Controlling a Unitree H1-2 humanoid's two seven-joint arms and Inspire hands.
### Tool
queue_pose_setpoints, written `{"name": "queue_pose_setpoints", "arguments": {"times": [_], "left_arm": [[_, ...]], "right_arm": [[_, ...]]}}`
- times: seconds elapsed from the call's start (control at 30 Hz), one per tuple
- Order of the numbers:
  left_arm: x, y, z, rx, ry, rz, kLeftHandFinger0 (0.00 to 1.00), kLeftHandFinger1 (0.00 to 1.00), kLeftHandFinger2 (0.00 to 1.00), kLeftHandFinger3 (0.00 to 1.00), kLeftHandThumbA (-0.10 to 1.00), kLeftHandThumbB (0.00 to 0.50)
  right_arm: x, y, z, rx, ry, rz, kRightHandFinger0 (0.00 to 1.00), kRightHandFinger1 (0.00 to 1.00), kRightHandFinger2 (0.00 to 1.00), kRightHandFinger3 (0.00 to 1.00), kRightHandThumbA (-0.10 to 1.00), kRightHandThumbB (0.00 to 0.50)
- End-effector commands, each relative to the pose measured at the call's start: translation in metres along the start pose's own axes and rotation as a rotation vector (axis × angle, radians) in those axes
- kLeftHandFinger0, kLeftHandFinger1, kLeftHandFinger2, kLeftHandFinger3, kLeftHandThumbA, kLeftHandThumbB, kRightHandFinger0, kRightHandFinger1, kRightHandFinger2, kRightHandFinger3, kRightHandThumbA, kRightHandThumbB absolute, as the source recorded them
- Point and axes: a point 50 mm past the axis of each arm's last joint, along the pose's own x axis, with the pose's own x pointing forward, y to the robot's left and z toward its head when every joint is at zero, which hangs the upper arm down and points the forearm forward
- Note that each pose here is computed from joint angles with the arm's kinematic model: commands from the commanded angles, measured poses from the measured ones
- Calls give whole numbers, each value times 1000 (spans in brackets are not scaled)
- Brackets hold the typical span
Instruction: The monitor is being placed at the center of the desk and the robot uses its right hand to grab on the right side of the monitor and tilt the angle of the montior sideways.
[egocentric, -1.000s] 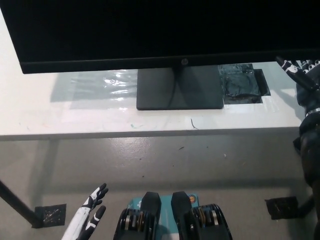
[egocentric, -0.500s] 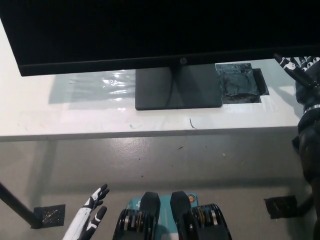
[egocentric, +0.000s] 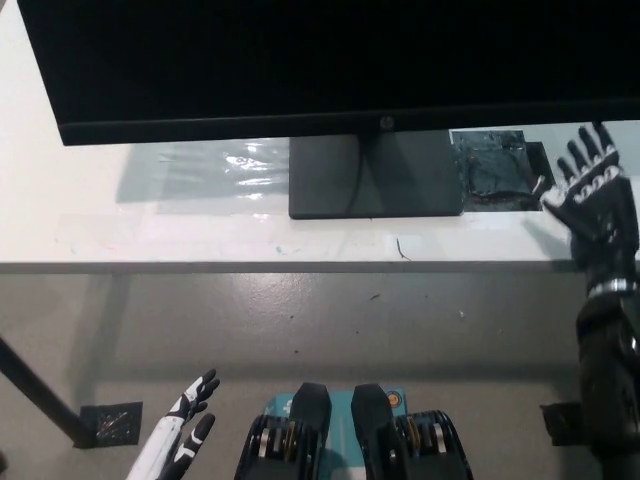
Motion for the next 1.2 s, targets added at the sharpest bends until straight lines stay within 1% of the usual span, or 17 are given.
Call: {"name": "queue_pose_setpoints", "arguments": {"times": [0.0, 0.07, 0.13, 0.2, 0.23, 0.27, 0.33, 0.57, 0.63, 0.77, 0.8, 0.83, 0.87, 0.97, 1.0, 1.03, 1.17], "left_arm": [[6, 14, 8, 15, -68, 11, 1000, 1000, 1000, 1000, 1000, 296], [7, 15, 9, 18, -70, 6, 1000, 1000, 1000, 1000, 1000, 287], [8, 16, 9, 21, -72, 11, 1000, 1000, 1000, 1000, 1000, 278], [8, 16, 9, 20, -72, 12, 1000, 1000, 1000, 1000, 1000, 279], [9, 16, 9, 21, -71, 9, 1000, 1000, 1000, 1000, 1000, 288], [9, 15, 9, 24, -72, 3, 1000, 1000, 1000, 1000, 1000, 290], [10, 16, 10, 22, -78, 7, 1000, 1000, 1000, 1000, 1000, 287], [10, 16, 10, 1, -75, 10, 1000, 1000, 1000, 1000, 1000, 279], [11, 17, 11, 13, -80, 6, 1000, 1000, 1000, 1000, 1000, 285], [11, 17, 11, 11, -79, 6, 1000, 1000, 1000, 1000, 1000, 286], [10, 16, 11, 18, -80, 5, 1000, 1000, 1000, 1000, 1000, 288], [10, 16, 11, 12, -79, 4, 1000, 1000, 1000, 1000, 1000, 288], [10, 16, 12, 11, -81, 7, 1000, 1000, 1000, 1000, 1000, 271], [10, 16, 12, 11, -82, 7, 1000, 1000, 1000, 1000, 1000, 271], [9, 15, 11, 25, -79, 14, 1000, 1000, 1000, 1000, 1000, 288], [8, 15, 10, 28, -78, 16, 1000, 1000, 1000, 1000, 1000, 288], [7, 15, 10, 27, -77, 15, 1000, 1000, 1000, 1000, 1000, 285]], "right_arm": [[-101, 69, 114, -153, -514, 373, 1000, 1000, 1000, 1000, 1000, 385], [-138, 66, 113, -189, -541, 380, 1000, 1000, 1000, 1000, 1000, 373], [-155, 65, 113, -202, -563, 404, 1000, 1000, 1000, 1000, 1000, 399], [-158, 65, 113, -205, -563, 407, 1000, 1000, 1000, 1000, 1000, 399], [-168, 65, 113, -206, -576, 408, 1000, 1000, 1000, 1000, 1000, 428], [-186, 66, 115, -209, -604, 408, 1000, 1000, 1000, 1000, 1000, 423], [-201, 68, 117, -229, -667, 411, 1000, 1000, 1000, 1000, 1000, 379], [-221, 72, 124, -246, -676, 438, 1000, 1000, 1000, 1000, 1000, 390], [-235, 69, 106, -296, -583, 369, 1000, 1000, 1000, 1000, 1000, 352], [-235, 68, 101, -309, -563, 354, 1000, 1000, 1000, 1000, 1000, 351], [-231, 61, 68, -281, -444, 296, 1000, 1000, 1000, 1000, 1000, 291], [-230, 58, 56, -291, -399, 272, 1000, 1000, 1000, 1000, 1000, 333], [-227, 52, 42, -306, -350, 254, 1000, 1000, 1000, 1000, 1000, 267], [-227, 52, 41, -311, -349, 252, 1000, 1000, 1000, 1000, 1000, 264], [-218, 35, 6, -349, -229, 209, 1000, 1000, 1000, 1000, 1000, 321], [-216, 31, -3, -363, -195, 196, 1000, 1000, 1000, 1000, 1000, 346], [-215, 28, -11, -383, -173, 184, 1000, 1000, 1000, 1000, 1000, 350]]}}
